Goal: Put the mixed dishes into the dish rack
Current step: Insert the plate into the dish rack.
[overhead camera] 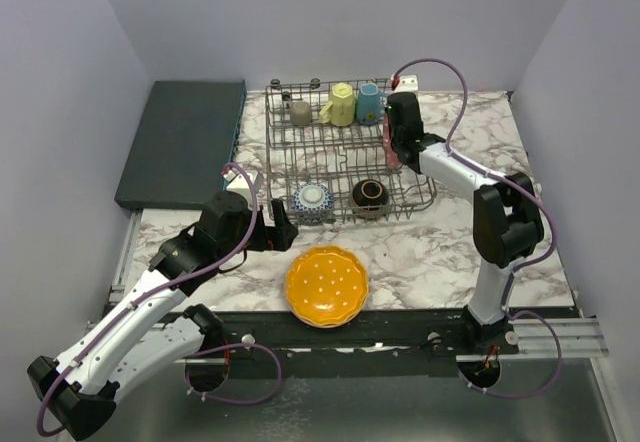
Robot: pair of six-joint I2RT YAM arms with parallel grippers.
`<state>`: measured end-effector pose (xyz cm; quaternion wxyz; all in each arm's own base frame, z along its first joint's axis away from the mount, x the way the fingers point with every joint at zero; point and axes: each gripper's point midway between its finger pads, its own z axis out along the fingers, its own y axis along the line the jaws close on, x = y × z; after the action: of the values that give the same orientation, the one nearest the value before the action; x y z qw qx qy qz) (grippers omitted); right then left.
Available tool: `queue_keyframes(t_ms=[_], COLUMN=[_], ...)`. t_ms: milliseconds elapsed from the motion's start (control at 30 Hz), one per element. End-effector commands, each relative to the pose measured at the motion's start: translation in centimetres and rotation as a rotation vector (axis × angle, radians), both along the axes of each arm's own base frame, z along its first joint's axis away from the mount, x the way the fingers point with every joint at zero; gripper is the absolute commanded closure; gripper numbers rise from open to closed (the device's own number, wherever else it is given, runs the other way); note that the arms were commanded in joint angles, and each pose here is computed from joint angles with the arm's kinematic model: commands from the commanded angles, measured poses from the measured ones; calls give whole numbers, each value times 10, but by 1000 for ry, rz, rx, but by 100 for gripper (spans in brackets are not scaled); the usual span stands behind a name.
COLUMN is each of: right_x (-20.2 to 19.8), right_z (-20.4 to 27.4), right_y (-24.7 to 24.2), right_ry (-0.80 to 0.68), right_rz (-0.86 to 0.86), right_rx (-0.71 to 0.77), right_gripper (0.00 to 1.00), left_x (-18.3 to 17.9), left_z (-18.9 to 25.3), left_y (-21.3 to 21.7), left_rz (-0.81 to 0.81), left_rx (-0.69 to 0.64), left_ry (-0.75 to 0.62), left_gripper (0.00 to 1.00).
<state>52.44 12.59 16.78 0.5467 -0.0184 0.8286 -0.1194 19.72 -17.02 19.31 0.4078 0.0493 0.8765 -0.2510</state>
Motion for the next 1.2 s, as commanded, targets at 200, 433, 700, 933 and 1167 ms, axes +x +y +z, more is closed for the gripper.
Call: queue_keyframes(t_ms=[200, 433, 700, 933, 1167], right_x=[-6, -11, -13, -13, -13], right_z=[18, 13, 19, 28, 34], right_y=[-9, -9, -10, -9, -5], right_ry=[-73, -63, -70, -81, -82], right_rz=[-84, -90, -91, -86, -75], right_rx=[102, 121, 127, 136, 159], right_gripper=[90, 71, 49, 39, 35], left_x=[4, 4, 4, 4, 4], left_z=[1, 1, 1, 1, 1], left_y=[2, 2, 2, 2, 2], left_rz=[8, 7, 10, 8, 10], left_rx=[10, 9, 8, 9, 9], left_ry=[-23, -21, -23, -20, -22], left_gripper=[1, 1, 1, 1, 1])
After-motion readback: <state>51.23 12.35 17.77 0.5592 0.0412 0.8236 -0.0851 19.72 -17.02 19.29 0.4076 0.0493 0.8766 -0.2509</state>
